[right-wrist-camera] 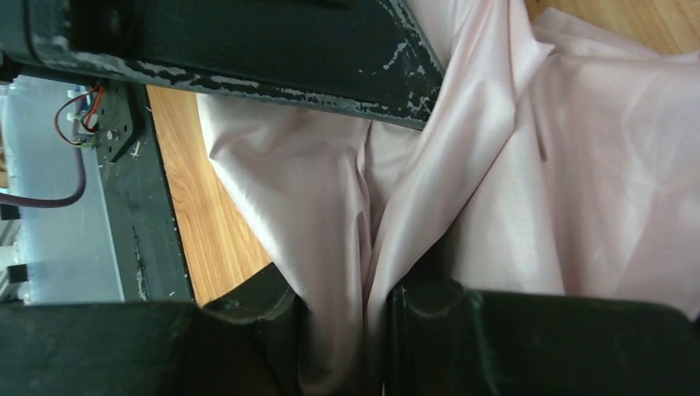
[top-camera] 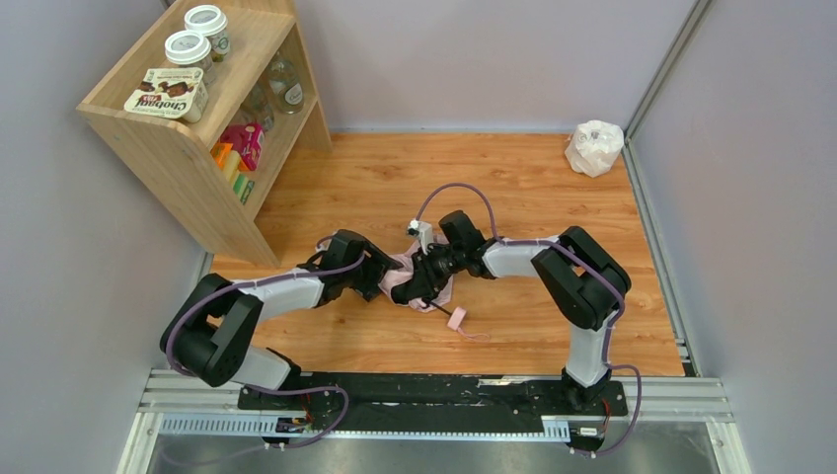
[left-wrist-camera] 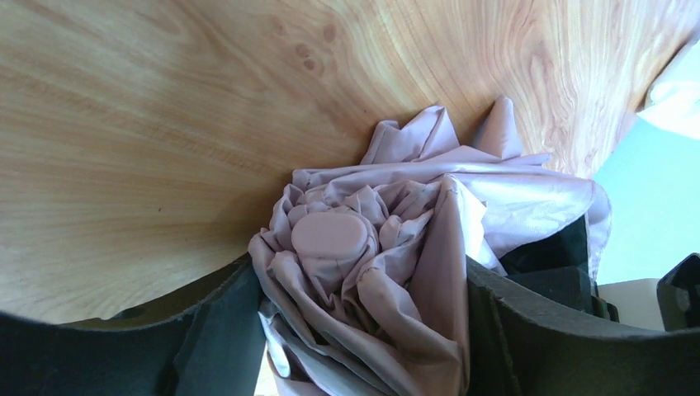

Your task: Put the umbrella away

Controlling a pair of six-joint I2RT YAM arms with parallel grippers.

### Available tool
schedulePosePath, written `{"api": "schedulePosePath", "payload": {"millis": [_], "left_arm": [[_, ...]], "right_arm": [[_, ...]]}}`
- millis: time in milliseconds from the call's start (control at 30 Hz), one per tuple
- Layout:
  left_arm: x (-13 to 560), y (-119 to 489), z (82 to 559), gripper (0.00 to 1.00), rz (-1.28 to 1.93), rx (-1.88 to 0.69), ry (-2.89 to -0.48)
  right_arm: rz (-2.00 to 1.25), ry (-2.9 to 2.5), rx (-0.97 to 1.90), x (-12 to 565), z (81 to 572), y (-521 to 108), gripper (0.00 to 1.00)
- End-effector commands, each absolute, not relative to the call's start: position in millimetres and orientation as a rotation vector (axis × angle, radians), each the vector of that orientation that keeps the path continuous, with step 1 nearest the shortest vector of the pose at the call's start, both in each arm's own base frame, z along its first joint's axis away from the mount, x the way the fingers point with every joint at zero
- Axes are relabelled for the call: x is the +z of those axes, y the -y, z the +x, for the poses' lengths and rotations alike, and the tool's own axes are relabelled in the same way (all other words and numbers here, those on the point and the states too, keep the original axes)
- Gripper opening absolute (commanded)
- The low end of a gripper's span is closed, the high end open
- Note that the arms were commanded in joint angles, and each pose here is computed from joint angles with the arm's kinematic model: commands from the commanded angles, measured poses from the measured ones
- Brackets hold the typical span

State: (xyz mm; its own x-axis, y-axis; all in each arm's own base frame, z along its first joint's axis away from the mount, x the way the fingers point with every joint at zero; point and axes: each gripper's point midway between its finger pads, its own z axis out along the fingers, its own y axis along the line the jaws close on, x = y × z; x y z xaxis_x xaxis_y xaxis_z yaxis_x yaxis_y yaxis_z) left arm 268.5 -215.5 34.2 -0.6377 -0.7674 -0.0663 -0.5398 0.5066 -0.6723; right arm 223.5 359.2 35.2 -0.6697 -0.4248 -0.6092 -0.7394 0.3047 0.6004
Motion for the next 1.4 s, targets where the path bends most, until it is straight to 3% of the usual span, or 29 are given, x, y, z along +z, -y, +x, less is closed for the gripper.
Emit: {"api": "schedulePosePath", "payload": {"millis": [0, 100, 133, 300, 367, 433, 533, 633, 700, 767, 833, 1000, 1067, 1133, 1200, 1367], "left_arm": [[-24, 176, 247, 0.72, -1.131, -0.539, -2.497], [-32, 176, 245, 0.61, -1.131, -0.565, -2.481], [-36, 178, 247, 0.49, -1.135, -0.582, -2.470], [-44, 179, 247, 0.23, -1.123, -0.651, -2.425], [-43, 179, 248, 0.05, -1.108, -0.653, -2.424], [-41, 176, 246, 0.00, -1.090, -0.631, -2.430], [-32, 173, 246, 0.00, -1.101, -0.627, -2.408], [-31, 167, 237, 0.00, -1.161, -0.586, -2.429], [-28, 168, 235, 0.00, -1.190, -0.593, -2.434], [-25, 171, 235, 0.00, -1.201, -0.608, -2.437], [-23, 174, 235, 0.00, -1.230, -0.620, -2.444], [-17, 176, 235, 0.00, -1.224, -0.629, -2.449], [-17, 172, 232, 0.00, -1.231, -0.602, -2.456], [-14, 171, 233, 0.00, -1.228, -0.606, -2.445], [-11, 172, 233, 0.00, -1.210, -0.612, -2.446], [-10, 171, 231, 0.00, -1.214, -0.615, -2.446]], "right_arm": [[-1.235, -2.143, 1.592, 48, 176, -373, 0.00], [-1.258, -2.113, 1.631, 58, 173, -374, 0.00], [-1.277, -2.105, 1.634, 61, 172, -375, 0.00], [-1.307, -2.113, 1.637, 70, 170, -378, 0.00], [-1.308, -2.117, 1.629, 72, 170, -376, 0.00], [-1.287, -2.140, 1.601, 73, 173, -376, 0.00], [-1.158, -2.260, 1.417, 71, 193, -374, 0.01], [-0.917, -2.423, 1.151, 77, 214, -361, 0.51], [-0.758, -2.474, 0.967, 89, 221, -347, 0.77], [-0.726, -2.485, 0.793, 96, 217, -337, 0.95], [-0.734, -2.419, 0.586, 105, 214, -333, 1.00], [-0.835, -2.147, 0.410, 140, 213, -353, 0.98], [-0.910, -2.085, 0.491, 151, 209, -369, 0.85], [-1.102, -1.983, 0.582, 158, 199, -385, 0.62], [-1.171, -1.903, 0.575, 157, 207, -389, 0.47], [-1.362, -1.817, 0.643, 146, 211, -408, 0.36]]}}
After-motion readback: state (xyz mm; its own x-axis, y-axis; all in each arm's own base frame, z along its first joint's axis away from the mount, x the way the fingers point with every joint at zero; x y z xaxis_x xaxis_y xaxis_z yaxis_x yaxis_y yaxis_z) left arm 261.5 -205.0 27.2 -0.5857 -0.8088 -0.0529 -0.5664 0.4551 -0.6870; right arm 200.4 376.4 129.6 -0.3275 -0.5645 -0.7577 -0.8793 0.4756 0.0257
